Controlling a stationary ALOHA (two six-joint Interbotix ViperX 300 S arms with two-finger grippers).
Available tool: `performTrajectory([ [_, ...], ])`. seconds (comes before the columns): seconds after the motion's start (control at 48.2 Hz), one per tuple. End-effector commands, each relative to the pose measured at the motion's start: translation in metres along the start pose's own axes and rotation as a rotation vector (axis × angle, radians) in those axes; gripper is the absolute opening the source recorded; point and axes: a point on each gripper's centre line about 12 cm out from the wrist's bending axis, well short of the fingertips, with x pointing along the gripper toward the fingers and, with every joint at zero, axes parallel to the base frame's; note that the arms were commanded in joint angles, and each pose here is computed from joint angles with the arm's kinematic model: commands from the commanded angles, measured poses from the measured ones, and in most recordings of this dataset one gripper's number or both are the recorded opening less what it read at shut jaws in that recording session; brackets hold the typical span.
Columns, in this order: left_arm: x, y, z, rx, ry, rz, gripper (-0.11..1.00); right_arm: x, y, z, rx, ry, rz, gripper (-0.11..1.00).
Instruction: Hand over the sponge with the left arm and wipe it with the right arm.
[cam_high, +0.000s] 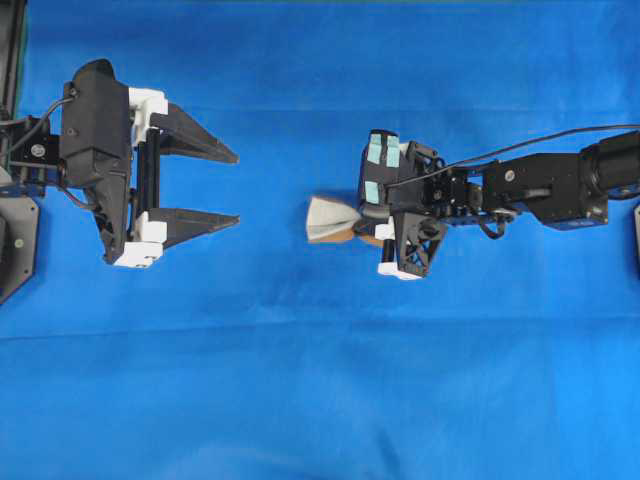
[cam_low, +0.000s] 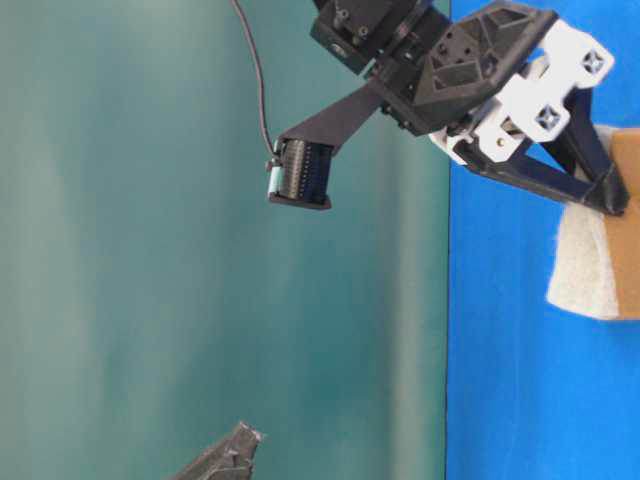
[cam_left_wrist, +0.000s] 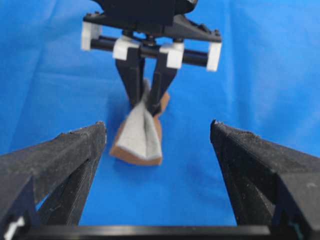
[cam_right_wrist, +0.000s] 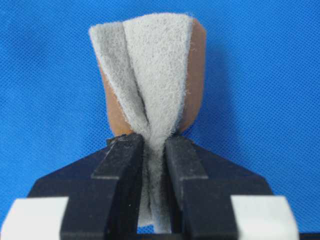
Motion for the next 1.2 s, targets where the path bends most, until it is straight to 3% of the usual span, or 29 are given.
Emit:
performTrajectory([
  [0.0, -0.001, -0.001, 0.007, 0.004, -0.026, -0.004, 0.82, 0.0, 0.0, -0.001, 0.005, -0.002, 0.0, 0.19],
  [0.145, -0.001, -0.001, 0.007, 0.002, -0.026, -0.002, 0.82, -0.003, -0.017, -0.003, 0.038, 0.001, -0.03, 0.19],
  [0.581, -0.001, -0.001, 0.005, 0.004, -0.021, -0.002, 0.82, -0.021, -0.109, -0.006, 0.145, -0.046, -0.19, 0.18],
  [0.726, -0.001, -0.001, 0.004, 0.004, -0.02, -0.003, 0.82, -0.023, -0.115, -0.003, 0.143, -0.056, -0.2, 0.19],
  [0.851, -0.001, -0.001, 0.004, 0.004, -0.02, -0.002, 0.82, -0.021, -0.106, -0.004, 0.143, -0.05, -0.183, 0.19],
  [0.913, -0.001, -0.001, 0.004, 0.004, -0.02, -0.002, 0.82, -0.018, -0.091, -0.002, 0.123, -0.049, -0.156, 0.19],
  [1.183, -0.001, -0.001, 0.004, 0.004, -0.02, -0.002, 0.82, -0.011, 0.001, 0.003, 0.025, -0.049, 0.007, 0.19],
])
